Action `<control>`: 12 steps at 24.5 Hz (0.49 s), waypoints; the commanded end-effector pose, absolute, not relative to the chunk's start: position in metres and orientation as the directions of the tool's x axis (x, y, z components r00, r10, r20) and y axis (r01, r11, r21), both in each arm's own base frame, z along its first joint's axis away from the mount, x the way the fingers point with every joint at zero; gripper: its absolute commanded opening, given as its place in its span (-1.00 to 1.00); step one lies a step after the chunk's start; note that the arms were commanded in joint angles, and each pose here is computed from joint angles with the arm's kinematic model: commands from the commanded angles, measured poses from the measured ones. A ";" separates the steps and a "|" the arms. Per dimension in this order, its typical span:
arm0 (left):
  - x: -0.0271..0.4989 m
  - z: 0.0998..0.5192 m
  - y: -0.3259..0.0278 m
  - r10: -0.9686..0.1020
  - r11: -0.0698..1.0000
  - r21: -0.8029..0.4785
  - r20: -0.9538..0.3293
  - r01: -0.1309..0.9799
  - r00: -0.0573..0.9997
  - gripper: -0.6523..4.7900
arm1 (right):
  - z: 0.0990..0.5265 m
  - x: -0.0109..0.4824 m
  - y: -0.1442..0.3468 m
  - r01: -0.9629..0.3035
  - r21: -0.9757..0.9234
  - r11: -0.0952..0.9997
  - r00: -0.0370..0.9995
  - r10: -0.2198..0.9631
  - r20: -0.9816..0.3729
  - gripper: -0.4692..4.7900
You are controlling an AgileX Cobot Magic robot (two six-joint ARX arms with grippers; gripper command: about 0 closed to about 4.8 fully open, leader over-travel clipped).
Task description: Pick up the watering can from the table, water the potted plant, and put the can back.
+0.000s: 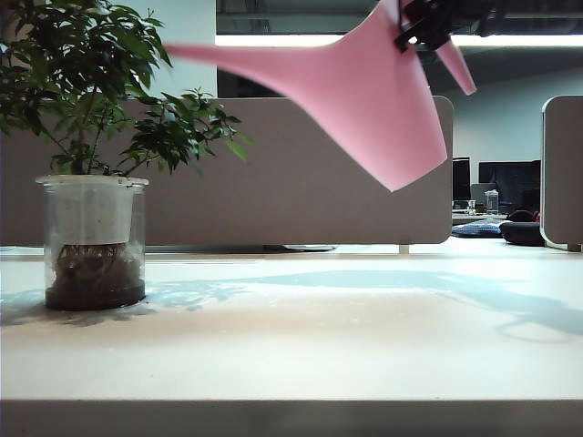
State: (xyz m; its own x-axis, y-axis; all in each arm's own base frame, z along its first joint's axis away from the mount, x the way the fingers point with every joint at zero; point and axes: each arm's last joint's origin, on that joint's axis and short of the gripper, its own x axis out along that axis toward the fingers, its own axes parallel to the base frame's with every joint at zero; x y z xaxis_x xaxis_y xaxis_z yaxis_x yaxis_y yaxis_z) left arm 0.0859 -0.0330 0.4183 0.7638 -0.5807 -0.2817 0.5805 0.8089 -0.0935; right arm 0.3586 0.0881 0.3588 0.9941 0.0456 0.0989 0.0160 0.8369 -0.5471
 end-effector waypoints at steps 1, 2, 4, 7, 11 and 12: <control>0.086 0.420 -0.033 -0.582 0.808 -0.091 -0.269 0.581 0.767 -0.78 | 0.375 0.352 0.071 0.033 -0.323 0.946 0.989 0.014 0.144 -0.17; 0.086 0.420 -0.033 -0.583 0.808 -0.091 -0.269 0.582 0.767 -0.78 | 0.374 0.353 0.067 0.032 -0.274 0.961 0.991 0.006 0.135 -0.17; 0.086 0.420 -0.033 -0.583 0.808 -0.092 -0.269 0.582 0.767 -0.78 | 0.370 0.356 0.058 0.038 -0.191 0.981 0.995 -0.019 0.099 -0.18; 0.086 0.419 -0.033 -0.582 0.808 -0.094 -0.274 0.581 0.765 -0.78 | 0.356 0.360 0.041 0.020 -0.017 1.000 1.000 -0.020 0.014 -0.19; 0.085 0.418 -0.033 -0.580 0.810 -0.099 -0.290 0.579 0.762 -0.78 | 0.331 0.360 0.027 -0.074 0.077 0.994 0.997 0.075 -0.008 -0.19; 0.085 0.417 -0.033 -0.576 0.812 -0.099 -0.293 0.575 0.763 -0.78 | 0.324 0.359 0.025 -0.073 0.077 0.994 0.997 0.074 -0.005 -0.19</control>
State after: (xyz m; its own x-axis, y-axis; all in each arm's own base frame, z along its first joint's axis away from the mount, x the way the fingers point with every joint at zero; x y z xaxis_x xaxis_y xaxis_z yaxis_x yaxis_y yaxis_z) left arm 0.0857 -0.0329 0.4173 0.7616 -0.5787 -0.2916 0.5783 0.8100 -0.0971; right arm 0.3611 0.0252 0.3187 0.9950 0.0306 -0.0949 -0.0276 0.9991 0.0323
